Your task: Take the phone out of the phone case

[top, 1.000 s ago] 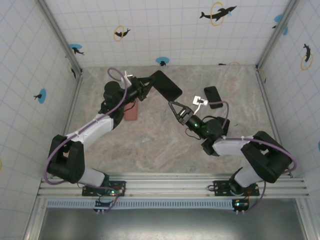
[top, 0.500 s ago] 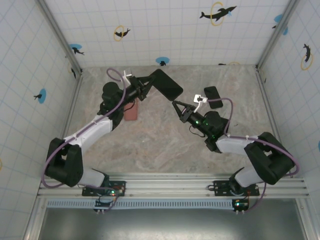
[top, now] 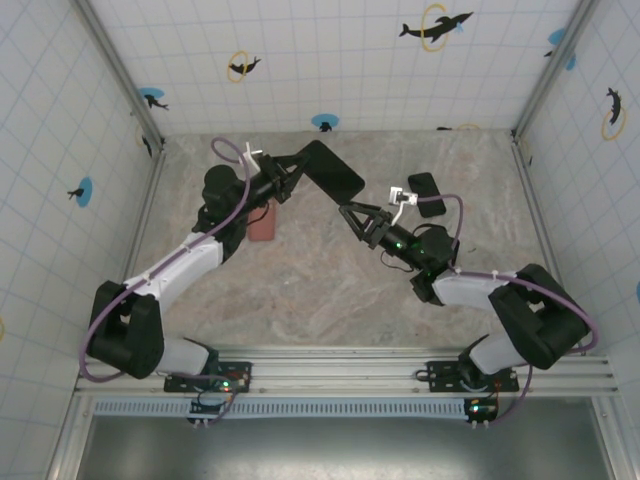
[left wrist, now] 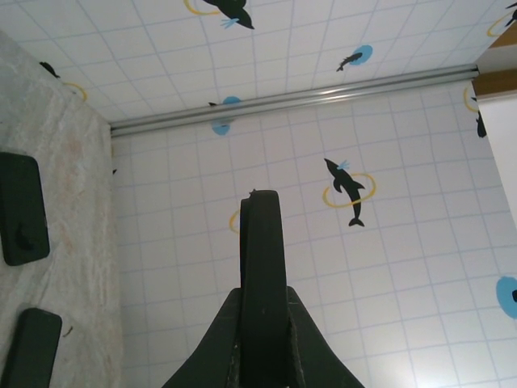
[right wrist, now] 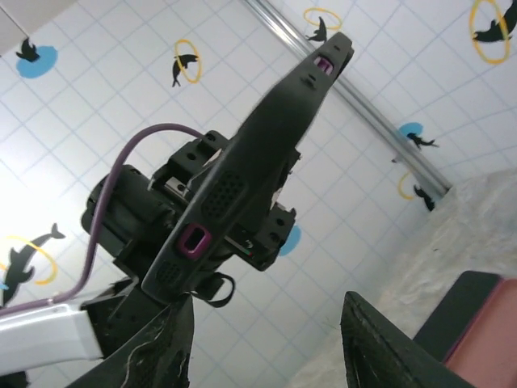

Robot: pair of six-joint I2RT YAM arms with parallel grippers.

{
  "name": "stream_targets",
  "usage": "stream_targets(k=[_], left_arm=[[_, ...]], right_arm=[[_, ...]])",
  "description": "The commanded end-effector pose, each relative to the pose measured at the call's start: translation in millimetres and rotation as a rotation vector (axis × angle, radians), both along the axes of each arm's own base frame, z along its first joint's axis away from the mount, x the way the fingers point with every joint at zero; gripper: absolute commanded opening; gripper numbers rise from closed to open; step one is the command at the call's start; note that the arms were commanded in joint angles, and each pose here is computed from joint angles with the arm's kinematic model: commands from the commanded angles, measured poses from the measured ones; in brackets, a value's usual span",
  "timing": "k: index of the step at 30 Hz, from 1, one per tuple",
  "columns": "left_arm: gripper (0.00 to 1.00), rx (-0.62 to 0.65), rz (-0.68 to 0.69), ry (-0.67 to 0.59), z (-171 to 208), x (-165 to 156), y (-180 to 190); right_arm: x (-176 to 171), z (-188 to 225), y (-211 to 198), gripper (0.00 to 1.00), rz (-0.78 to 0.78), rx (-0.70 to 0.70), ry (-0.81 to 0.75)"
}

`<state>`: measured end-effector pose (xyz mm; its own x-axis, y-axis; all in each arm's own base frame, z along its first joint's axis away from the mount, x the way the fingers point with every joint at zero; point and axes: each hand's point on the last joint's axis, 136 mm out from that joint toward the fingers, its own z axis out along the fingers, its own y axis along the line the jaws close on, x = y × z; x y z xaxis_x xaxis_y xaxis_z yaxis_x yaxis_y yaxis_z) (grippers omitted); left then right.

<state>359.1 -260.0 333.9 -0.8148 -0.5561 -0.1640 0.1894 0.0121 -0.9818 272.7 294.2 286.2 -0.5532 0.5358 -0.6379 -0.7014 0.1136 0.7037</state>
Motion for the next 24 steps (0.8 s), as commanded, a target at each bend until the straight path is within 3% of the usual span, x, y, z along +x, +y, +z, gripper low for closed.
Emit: stream_targets(k=[1, 8, 24], left_arm=[[0.0, -0.007, 0.014, -0.074, 14, 3, 0], [0.0, -0.007, 0.01, -0.07, 10, 4, -1], [0.0, -0.046, -0.009, -0.082, 23, -4, 0]], right_arm=[[-19, 37, -6, 0.51, 0.049, 0.119, -0.076], [-20, 47, -4, 0.49, 0.06, 0.166, -0.077], [7, 24, 5, 0.18, 0.004, 0.079, 0.017]])
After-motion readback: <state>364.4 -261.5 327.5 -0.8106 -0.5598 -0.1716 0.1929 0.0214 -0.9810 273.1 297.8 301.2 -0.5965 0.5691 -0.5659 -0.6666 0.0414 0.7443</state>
